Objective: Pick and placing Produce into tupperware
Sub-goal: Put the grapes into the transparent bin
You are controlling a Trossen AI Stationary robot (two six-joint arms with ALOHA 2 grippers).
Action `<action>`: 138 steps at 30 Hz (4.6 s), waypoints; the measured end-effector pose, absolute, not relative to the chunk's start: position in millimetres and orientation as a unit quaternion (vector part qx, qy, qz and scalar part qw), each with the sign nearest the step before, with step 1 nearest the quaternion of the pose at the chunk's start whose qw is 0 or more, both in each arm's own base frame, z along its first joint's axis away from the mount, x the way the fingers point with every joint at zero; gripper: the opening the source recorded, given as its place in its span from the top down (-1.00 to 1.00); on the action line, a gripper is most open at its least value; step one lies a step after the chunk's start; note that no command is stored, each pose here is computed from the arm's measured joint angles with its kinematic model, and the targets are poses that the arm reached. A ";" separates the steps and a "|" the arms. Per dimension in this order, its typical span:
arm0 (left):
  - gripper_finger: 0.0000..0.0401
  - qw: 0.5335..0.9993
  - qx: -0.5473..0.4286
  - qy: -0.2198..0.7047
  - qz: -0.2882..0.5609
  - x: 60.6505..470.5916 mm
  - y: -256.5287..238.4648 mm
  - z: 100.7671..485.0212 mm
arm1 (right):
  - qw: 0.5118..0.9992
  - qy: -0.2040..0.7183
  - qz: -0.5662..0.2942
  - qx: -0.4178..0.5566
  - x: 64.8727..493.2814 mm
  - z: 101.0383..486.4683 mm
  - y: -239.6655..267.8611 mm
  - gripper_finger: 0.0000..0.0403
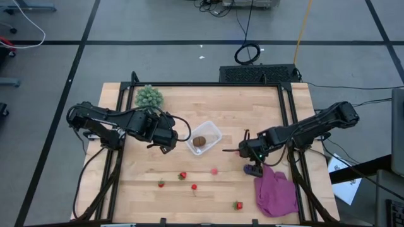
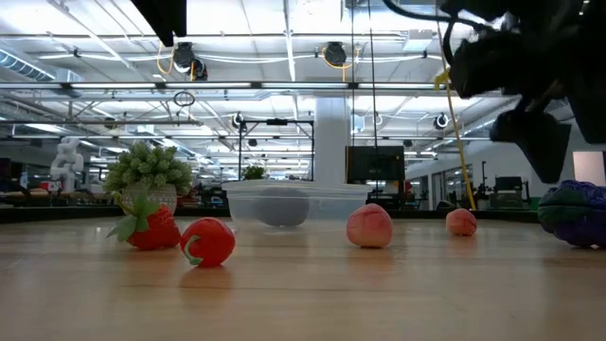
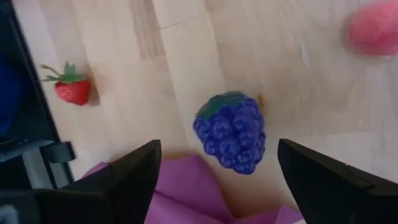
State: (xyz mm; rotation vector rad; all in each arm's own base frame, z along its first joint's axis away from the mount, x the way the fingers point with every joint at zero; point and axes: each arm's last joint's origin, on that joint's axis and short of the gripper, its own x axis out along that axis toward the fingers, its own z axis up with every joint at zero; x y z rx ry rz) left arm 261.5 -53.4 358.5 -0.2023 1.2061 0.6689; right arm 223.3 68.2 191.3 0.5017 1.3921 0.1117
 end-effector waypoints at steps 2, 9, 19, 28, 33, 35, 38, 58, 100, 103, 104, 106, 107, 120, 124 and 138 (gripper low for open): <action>-0.59 0.767 -0.093 0.555 0.308 261.5 -53.4 358.5 | 0.737 0.633 0.052 0.231 220.3 182.0 67.7 -0.56; -0.59 0.767 -0.093 0.555 0.308 261.5 -53.4 358.5 | 0.732 0.636 0.046 0.239 211.7 162.2 66.4 -0.56; -0.59 0.767 -0.094 0.555 0.309 261.5 -53.4 358.5 | 0.750 0.613 0.060 0.241 218.0 155.8 68.2 -0.57; -0.59 0.767 -0.094 0.555 0.309 261.5 -53.4 358.5 | 0.729 0.641 0.046 0.235 225.6 135.1 70.0 -0.57; -0.59 0.767 -0.094 0.555 0.309 261.6 -53.4 358.5 | 0.726 0.645 0.045 0.232 226.2 132.1 70.2 -0.56; -0.59 0.767 -0.094 0.555 0.309 261.6 -53.4 358.5 | 0.727 0.644 0.044 0.234 226.0 132.6 70.2 -0.52; -0.59 0.767 -0.094 0.555 0.309 261.6 -53.4 358.5 | 0.729 0.642 0.044 0.234 225.4 133.8 69.9 -0.43; -0.59 0.769 -0.094 0.552 0.307 262.3 -53.6 358.6 | 0.756 0.600 0.054 0.255 227.9 149.0 63.4 -0.07; -0.59 0.748 0.023 0.588 0.308 266.4 -2.1 359.8 | 0.952 0.262 0.071 0.140 341.2 211.6 -52.5 -0.09; -0.59 0.745 0.031 0.594 0.303 266.4 2.1 359.8 | 0.935 0.319 0.060 0.140 350.9 199.0 -63.0 -0.09; -0.59 0.744 0.033 0.595 0.302 266.4 3.7 359.8 | 0.932 0.329 0.057 0.139 353.3 196.3 -66.8 -0.09; -0.59 0.742 0.036 0.598 0.300 266.3 5.9 359.8 | 0.930 0.336 0.050 0.144 356.6 190.1 -72.9 -0.09; -0.59 0.741 0.035 0.598 0.301 266.3 7.3 359.8 | 0.927 0.341 0.046 0.147 357.2 185.7 -75.4 -0.09; -0.59 0.737 0.036 0.602 0.306 266.0 14.9 359.8 | 0.912 0.384 0.045 0.140 354.6 166.9 -81.2 -0.09; -0.59 0.737 0.035 0.602 0.306 266.1 14.9 359.8 | 0.912 0.384 0.050 0.136 355.3 167.0 -78.7 -0.09; -0.59 0.737 0.033 0.601 0.307 266.1 14.9 359.8 | 0.920 0.368 0.056 0.122 358.1 169.3 -77.1 -0.29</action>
